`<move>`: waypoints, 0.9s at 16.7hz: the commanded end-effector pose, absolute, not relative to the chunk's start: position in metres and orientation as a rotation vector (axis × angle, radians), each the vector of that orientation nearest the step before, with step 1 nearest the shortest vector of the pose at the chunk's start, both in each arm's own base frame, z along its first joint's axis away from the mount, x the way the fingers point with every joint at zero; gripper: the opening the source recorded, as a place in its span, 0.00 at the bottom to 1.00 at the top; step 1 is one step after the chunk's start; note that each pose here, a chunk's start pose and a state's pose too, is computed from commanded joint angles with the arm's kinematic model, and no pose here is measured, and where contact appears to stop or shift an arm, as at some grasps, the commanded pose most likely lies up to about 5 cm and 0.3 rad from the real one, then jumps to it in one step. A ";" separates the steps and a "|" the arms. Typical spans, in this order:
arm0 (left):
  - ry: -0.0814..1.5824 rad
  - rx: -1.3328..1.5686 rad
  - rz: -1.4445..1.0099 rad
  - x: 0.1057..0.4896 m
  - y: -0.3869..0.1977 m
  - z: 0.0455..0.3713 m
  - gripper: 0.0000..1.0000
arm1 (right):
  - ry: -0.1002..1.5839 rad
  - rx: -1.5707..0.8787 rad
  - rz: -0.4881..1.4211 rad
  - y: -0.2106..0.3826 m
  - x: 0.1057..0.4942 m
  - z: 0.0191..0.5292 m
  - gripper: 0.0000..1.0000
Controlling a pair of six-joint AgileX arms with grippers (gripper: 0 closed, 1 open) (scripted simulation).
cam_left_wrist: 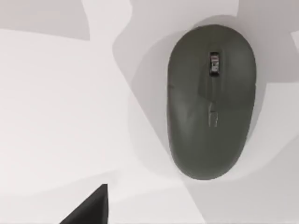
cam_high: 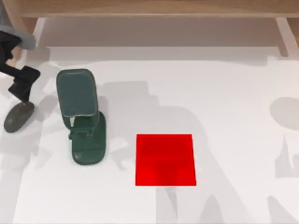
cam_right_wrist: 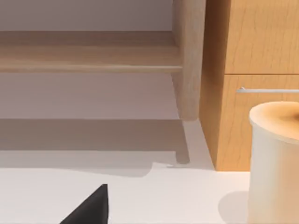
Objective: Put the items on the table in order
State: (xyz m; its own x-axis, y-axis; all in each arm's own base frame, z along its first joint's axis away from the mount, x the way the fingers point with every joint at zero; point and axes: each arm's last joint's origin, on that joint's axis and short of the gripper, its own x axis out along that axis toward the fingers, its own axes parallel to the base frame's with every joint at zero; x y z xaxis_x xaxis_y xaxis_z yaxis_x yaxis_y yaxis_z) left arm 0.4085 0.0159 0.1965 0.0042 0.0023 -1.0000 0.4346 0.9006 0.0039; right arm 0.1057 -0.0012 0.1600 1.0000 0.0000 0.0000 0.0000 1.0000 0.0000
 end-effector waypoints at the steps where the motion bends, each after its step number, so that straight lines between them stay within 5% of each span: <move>1: 1.538 0.355 -0.350 0.408 0.016 0.197 1.00 | 0.000 0.000 0.000 -0.001 0.106 0.160 1.00; 6: 1.538 0.355 -0.350 0.409 0.015 0.186 1.00 | 0.000 0.000 0.000 -0.001 0.106 0.160 1.00; 15: 1.538 0.355 -0.350 0.409 0.016 0.109 1.00 | 0.000 0.000 0.000 -0.001 0.106 0.160 1.00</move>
State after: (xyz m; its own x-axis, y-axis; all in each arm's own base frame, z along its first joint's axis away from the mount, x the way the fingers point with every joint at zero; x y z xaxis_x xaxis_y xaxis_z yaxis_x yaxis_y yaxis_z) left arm 0.4091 0.0161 0.1085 0.0048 0.0023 -1.0000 0.4345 0.9006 0.0042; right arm 0.1057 -0.0012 0.1600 1.0000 0.0000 0.0000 0.0000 1.0000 0.0000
